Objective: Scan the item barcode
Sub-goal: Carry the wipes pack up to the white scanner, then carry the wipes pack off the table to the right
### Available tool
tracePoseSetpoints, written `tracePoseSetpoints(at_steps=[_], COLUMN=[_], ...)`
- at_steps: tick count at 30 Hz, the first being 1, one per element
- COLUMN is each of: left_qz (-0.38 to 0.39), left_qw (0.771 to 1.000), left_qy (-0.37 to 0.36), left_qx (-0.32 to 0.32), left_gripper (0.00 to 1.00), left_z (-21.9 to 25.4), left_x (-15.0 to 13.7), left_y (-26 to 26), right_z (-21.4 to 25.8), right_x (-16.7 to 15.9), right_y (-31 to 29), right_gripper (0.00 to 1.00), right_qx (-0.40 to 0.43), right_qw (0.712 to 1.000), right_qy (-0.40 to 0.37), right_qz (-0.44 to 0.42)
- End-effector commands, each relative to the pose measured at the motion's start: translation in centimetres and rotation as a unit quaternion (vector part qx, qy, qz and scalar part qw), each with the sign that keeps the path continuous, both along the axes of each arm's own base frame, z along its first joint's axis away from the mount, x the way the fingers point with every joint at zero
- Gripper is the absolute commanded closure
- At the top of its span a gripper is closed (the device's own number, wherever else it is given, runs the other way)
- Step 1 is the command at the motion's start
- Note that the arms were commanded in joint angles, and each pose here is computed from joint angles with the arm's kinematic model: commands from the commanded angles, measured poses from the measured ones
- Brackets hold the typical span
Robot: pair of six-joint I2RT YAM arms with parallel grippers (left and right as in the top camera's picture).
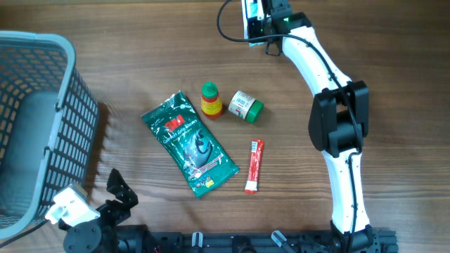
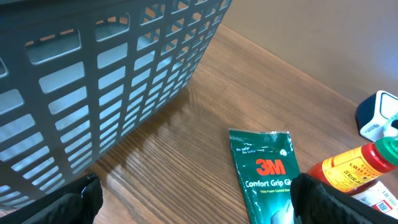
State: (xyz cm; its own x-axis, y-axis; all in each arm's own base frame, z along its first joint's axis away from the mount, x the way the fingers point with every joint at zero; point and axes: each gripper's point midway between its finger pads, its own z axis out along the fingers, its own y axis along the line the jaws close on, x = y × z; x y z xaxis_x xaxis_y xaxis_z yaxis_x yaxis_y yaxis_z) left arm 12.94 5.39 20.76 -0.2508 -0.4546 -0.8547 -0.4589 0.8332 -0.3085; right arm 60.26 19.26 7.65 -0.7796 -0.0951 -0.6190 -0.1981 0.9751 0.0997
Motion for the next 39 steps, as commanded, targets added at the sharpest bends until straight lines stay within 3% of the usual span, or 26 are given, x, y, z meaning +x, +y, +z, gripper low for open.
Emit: tracePoseSetpoints(at_steps=[1,6,10,14,19,25,31,34,36,37,38,39], left_qz=[-0.003,-0.003,-0.003,-0.003,-0.003,-0.003,-0.003,-0.003,-0.003,-0.003,-0.003,-0.003], left_qw=[1.000,1.000,1.000,1.000,1.000,1.000,1.000,1.000,1.000,1.000,1.000,1.000], left_qy=[-0.007,-0.006,-0.006,-0.007,-0.007,-0.007,-0.006,-0.006,-0.007,-0.006,-0.007,-0.006], left_qx=[-0.005,-0.005,-0.005,-0.005,-0.005,-0.005,-0.005,-0.005,-0.005,-0.005,-0.005,-0.005], left_gripper=[0.00,0.00,0.00,0.00,0.00,0.00,0.00,0.00,0.00,0.00,0.00,0.00], left_z=[0.1,0.1,0.1,0.1,0.1,0.1,0.1,0.1,0.1,0.1,0.1,0.1], left_x=[0.0,0.1,0.1,0.0,0.0,0.0,0.1,0.1,0.0,0.1,0.0,0.1], left_y=[-0.2,-0.2,-0.2,-0.2,-0.2,-0.2,-0.2,-0.2,-0.2,-0.2,-0.2,-0.2], right_z=[0.4,5.2,11.3,13.7,10.8,3.5,-3.8,-4.1,-3.4,-3.1,-2.6,-2.2], right_x=[0.6,-0.6,-2.8,-5.0,-8.2,-14.0,-18.9,-20.5,-20.9,-21.0,-21.1,-21.0], right_y=[-1.8,-5.8,-12.9,-22.1,-34.0,-46.9,-52.2,-53.8,-54.5,-54.6,-54.5,-54.3], right_gripper=[0.96,0.96,0.96,0.96,0.96,0.96,0.96,0.95,0.71,0.48,0.08,0.01], right_qx=[-0.018,-0.044,-0.082,-0.126,-0.148,-0.151,-0.106,-0.101,-0.099,-0.099,-0.097,-0.091], right_qw=[1.000,0.995,0.976,0.949,0.913,0.856,0.827,0.815,0.812,0.812,0.812,0.814], right_qy=[-0.003,-0.009,-0.024,-0.012,0.055,0.150,0.234,0.242,0.236,0.235,0.233,0.230], right_qz=[-0.022,-0.091,-0.198,-0.287,-0.377,-0.472,-0.500,-0.517,-0.524,-0.526,-0.526,-0.525])
